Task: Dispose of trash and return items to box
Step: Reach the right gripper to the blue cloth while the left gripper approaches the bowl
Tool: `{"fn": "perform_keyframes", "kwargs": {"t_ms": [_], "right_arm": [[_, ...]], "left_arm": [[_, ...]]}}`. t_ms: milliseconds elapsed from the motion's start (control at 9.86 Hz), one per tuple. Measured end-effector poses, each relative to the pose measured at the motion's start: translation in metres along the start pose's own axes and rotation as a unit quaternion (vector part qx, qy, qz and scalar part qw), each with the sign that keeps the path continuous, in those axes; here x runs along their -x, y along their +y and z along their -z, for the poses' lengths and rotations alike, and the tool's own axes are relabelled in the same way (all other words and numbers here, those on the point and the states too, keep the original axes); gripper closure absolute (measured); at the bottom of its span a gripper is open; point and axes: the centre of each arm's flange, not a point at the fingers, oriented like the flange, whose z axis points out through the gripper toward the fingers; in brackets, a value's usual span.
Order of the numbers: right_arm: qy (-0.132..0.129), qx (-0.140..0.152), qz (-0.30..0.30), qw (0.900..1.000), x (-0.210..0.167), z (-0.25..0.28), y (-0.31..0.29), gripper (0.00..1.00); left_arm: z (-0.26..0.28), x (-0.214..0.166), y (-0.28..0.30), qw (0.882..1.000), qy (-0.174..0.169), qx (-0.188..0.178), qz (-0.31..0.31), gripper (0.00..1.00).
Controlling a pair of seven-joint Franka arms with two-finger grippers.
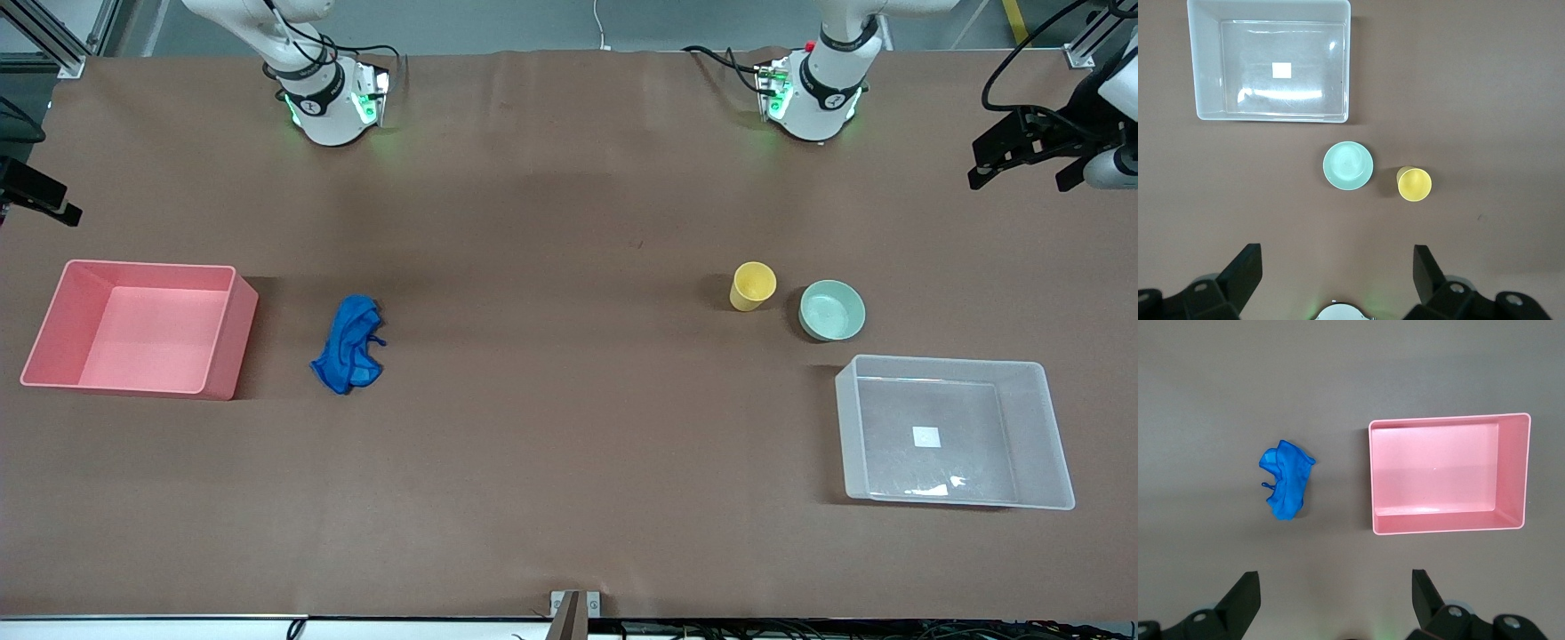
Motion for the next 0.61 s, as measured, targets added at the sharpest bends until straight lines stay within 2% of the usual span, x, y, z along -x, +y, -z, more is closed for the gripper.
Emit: {"fn": "perform_keyframes", "kwargs": {"t_ms": [609], "right_arm": [[-0.003,0.000,0.000,1.000,0.0006,-0.0004,-0.0001,0.00]], "left_arm": [[-0.0001,-0.0035,-0.0002,1.000,0.008,0.000,0.000,0.00]]}}
